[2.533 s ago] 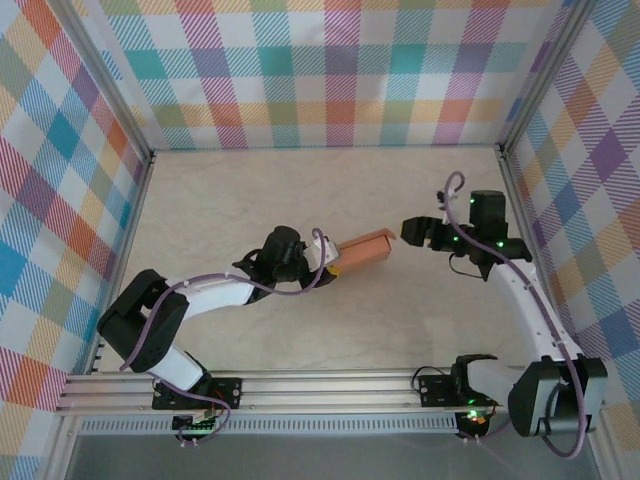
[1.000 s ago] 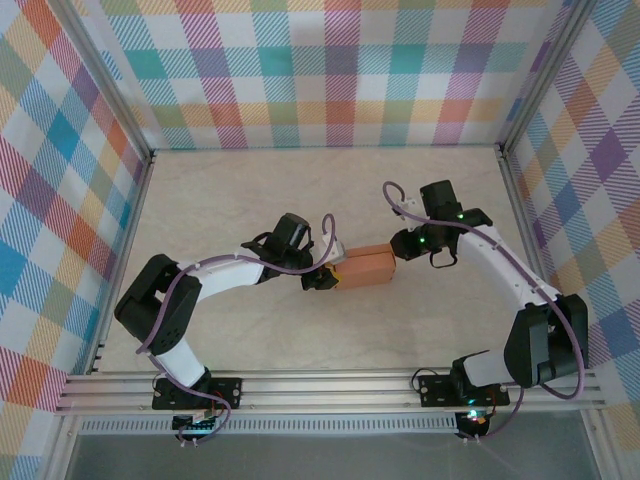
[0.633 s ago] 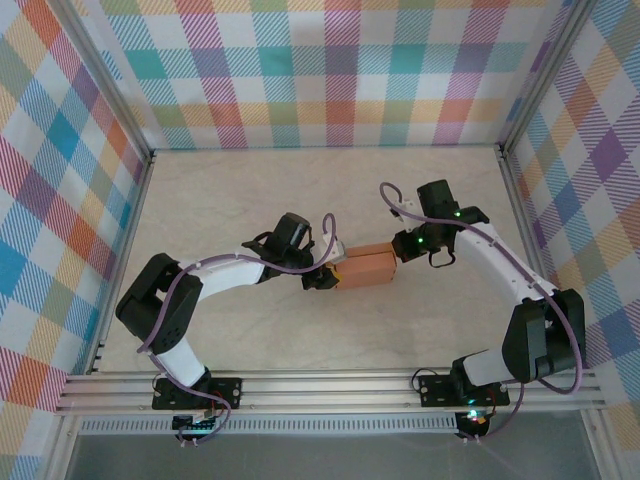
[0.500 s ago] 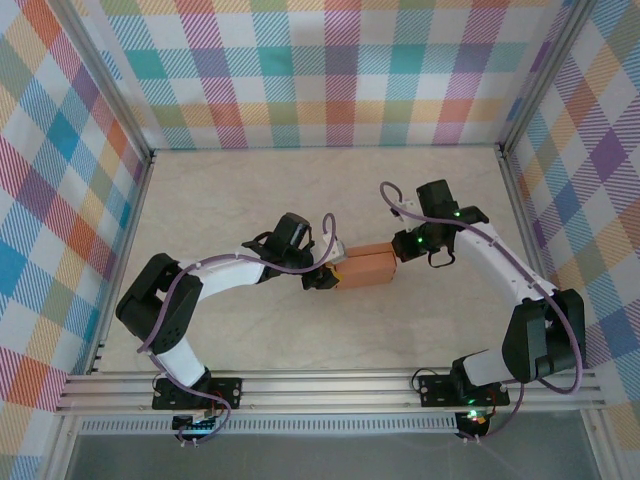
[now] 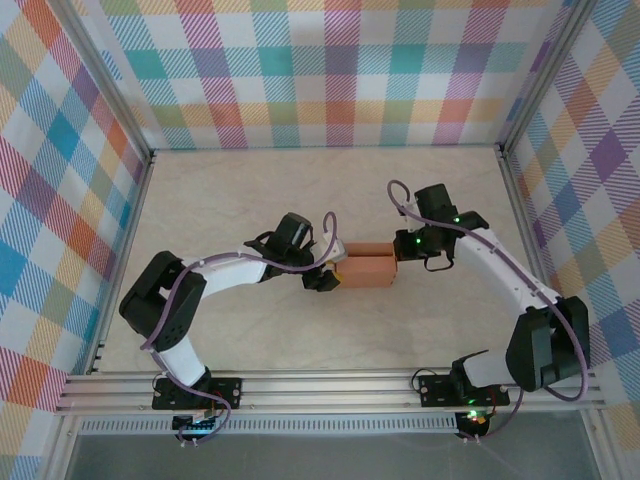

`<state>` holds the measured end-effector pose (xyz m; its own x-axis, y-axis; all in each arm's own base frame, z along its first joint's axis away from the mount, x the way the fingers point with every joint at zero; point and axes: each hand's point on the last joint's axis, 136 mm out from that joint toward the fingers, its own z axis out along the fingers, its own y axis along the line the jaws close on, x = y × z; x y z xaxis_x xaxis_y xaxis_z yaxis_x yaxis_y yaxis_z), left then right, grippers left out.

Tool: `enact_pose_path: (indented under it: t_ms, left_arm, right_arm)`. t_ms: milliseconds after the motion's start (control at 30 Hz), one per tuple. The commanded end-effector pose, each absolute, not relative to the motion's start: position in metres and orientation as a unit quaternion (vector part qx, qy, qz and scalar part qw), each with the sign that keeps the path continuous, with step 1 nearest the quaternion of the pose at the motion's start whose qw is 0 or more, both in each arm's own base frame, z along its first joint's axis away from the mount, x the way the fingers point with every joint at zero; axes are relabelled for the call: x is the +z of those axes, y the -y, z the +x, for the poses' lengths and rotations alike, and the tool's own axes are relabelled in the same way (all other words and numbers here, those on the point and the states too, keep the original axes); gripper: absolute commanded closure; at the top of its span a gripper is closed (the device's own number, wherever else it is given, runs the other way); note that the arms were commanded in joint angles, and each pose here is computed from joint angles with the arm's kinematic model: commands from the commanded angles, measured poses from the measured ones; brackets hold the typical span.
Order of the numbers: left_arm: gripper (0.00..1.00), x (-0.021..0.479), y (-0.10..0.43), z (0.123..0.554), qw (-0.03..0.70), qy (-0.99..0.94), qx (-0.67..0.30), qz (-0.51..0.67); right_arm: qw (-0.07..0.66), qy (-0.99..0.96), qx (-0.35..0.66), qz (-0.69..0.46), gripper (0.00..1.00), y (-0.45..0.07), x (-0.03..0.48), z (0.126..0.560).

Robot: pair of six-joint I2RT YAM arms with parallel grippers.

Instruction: Fold the paper box

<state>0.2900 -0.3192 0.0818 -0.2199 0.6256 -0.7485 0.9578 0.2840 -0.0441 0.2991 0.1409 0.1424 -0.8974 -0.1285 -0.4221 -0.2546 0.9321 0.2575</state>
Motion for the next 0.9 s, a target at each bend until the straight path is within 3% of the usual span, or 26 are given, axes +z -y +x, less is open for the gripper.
enact_pose_path:
  t_ms: [0,167,267,567,867]
  left_arm:
    - [0.27,0.073,0.312,0.292,0.303,-0.757,-0.247,0.524]
    - [0.15,0.086,0.311,0.296,0.327,-0.756,-0.240,0.514]
    - [0.14,0.091,0.311,0.295,0.333,-0.757,-0.241,0.508]
    - [0.28,0.082,0.321,0.322,0.335,-0.779,-0.223,0.480]
    - [0.35,0.076,0.329,0.338,0.330,-0.802,-0.228,0.443]
  right_arm:
    - [0.233,-0.959,0.141,-0.084,1.00,-0.136,0.151,0.302]
    - [0.253,-0.955,0.124,-0.092,1.00,-0.131,0.152,0.303]
    - [0.255,-0.954,0.123,-0.097,1.00,-0.131,0.152,0.303]
    - [0.241,-0.945,0.179,-0.129,1.00,-0.154,0.152,0.296]
    - [0.214,-0.938,0.194,-0.190,1.00,-0.165,0.146,0.290]
